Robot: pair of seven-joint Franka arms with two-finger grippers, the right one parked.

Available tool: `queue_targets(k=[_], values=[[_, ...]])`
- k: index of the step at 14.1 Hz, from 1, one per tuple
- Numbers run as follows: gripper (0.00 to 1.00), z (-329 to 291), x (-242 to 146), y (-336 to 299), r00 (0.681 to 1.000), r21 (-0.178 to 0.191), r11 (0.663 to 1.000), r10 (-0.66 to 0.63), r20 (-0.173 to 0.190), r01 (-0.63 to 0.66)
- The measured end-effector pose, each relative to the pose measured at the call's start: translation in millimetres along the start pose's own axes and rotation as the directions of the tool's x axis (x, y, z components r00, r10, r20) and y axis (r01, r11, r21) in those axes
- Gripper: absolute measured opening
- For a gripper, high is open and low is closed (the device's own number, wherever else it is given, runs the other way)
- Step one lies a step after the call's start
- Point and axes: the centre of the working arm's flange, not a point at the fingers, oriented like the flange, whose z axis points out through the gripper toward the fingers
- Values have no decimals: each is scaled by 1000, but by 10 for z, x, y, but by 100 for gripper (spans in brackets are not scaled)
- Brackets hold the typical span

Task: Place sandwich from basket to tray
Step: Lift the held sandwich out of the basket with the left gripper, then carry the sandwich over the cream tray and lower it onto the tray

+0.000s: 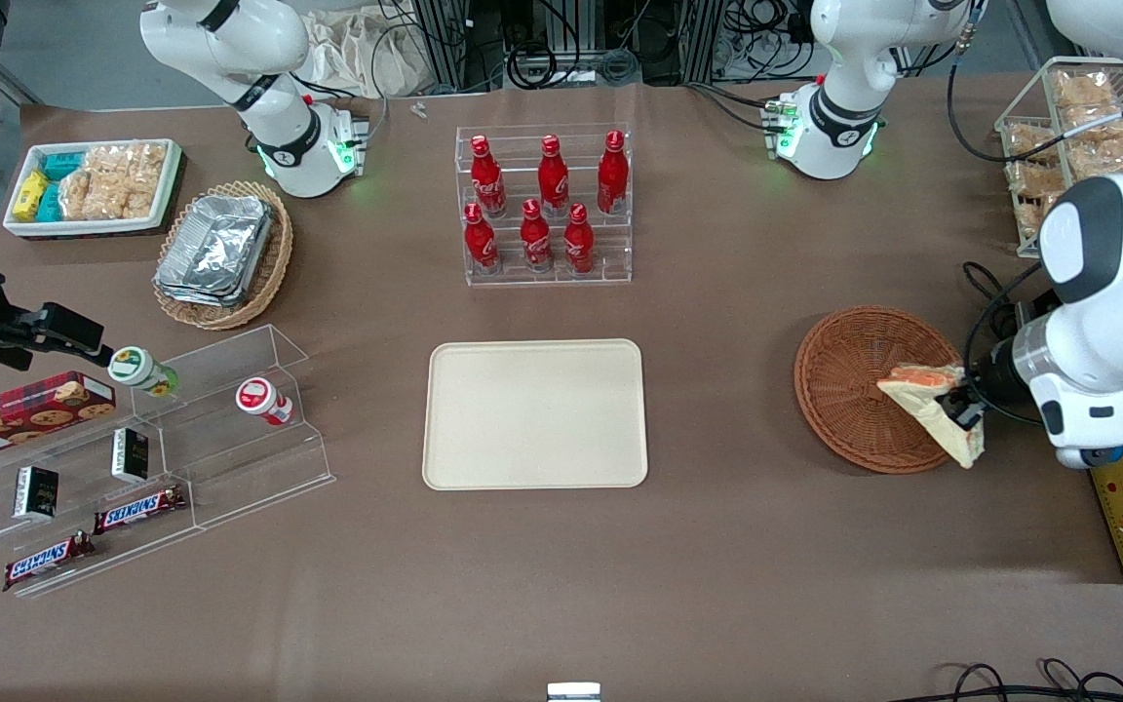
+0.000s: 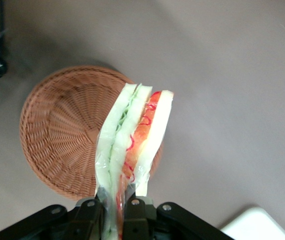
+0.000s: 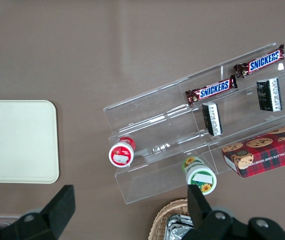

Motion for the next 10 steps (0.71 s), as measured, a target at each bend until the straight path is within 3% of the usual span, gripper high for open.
queue_targets(k=[4,10], values=[[15,-317,-970,704,975,-28,975,221,26,-220],[15,448,-2293,1532,878,28,883,462,128,-469]])
